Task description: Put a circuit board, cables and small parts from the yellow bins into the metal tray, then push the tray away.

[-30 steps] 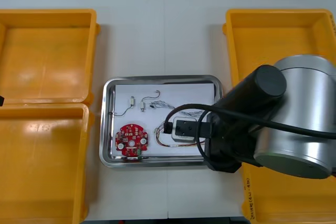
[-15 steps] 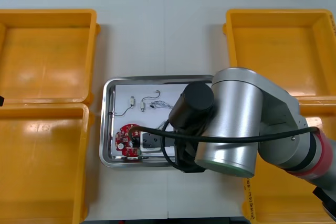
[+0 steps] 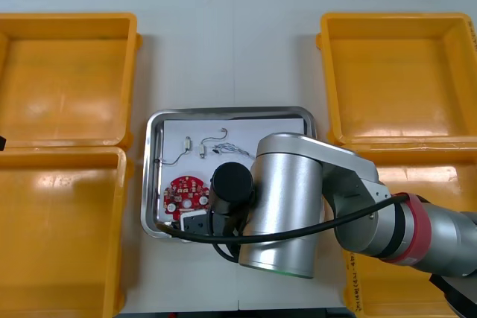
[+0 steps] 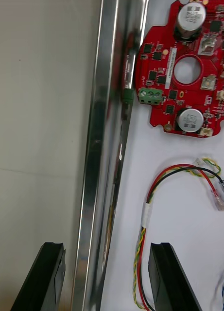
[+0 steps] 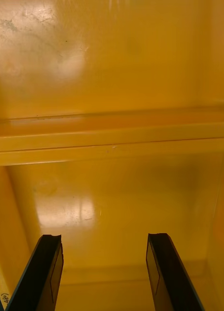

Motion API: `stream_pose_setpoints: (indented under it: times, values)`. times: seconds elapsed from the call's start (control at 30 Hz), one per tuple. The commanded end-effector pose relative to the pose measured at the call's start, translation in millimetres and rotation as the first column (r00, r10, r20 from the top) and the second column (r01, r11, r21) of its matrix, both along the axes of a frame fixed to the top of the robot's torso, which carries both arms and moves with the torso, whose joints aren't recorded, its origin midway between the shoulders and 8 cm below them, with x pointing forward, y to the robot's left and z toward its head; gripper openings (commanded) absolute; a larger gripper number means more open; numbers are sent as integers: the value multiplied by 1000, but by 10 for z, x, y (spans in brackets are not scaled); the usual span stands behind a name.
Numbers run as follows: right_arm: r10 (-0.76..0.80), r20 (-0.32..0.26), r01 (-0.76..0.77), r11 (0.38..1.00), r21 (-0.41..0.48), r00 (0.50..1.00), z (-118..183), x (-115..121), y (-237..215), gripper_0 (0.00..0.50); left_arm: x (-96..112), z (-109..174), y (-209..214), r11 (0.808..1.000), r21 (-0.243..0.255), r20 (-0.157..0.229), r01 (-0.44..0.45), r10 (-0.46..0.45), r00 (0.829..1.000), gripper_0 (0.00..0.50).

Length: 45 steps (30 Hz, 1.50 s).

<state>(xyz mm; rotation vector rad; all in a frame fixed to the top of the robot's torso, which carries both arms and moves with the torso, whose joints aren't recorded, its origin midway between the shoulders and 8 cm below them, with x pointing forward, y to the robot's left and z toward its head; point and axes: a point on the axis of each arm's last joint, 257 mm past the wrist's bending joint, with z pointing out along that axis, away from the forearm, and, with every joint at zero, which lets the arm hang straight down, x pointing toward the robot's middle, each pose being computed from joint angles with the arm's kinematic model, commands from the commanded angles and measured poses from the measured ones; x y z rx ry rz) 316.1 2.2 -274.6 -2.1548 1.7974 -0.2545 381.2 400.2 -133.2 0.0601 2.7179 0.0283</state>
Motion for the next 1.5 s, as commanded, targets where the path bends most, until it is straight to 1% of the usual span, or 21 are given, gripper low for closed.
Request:
stream_pose_setpoints:
  times: [0.03, 0.17, 0.3, 0.4, 0.87, 1.3, 1.5]
  values:
    - [51, 18, -51, 999, 4, 999, 43, -39, 210, 500, -59, 148, 158, 998, 55, 16, 0, 0, 1000, 500]
    - [59, 18, -59, 998, -14, 998, -42, -85, 254, 500, -59, 148, 158, 998, 55, 16, 0, 0, 1000, 500]
    - [72, 41, -71, 997, -24, 997, -143, -105, 325, 500, -59, 148, 158, 998, 55, 16, 0, 0, 1000, 500]
    - [70, 45, -68, 997, -27, 997, -202, -100, 357, 500, -59, 148, 158, 998, 55, 16, 0, 0, 1000, 500]
    - [44, 13, -43, 998, -35, 999, -396, -61, 427, 500, -59, 148, 158, 998, 55, 16, 0, 0, 1000, 500]
    - [28, 12, -28, 999, -38, 1000, -510, -19, 422, 500, -59, 148, 158, 998, 55, 16, 0, 0, 1000, 500]
    - [24, 11, -24, 999, -39, 1000, -517, -21, 418, 500, -59, 148, 158, 998, 55, 16, 0, 0, 1000, 500]
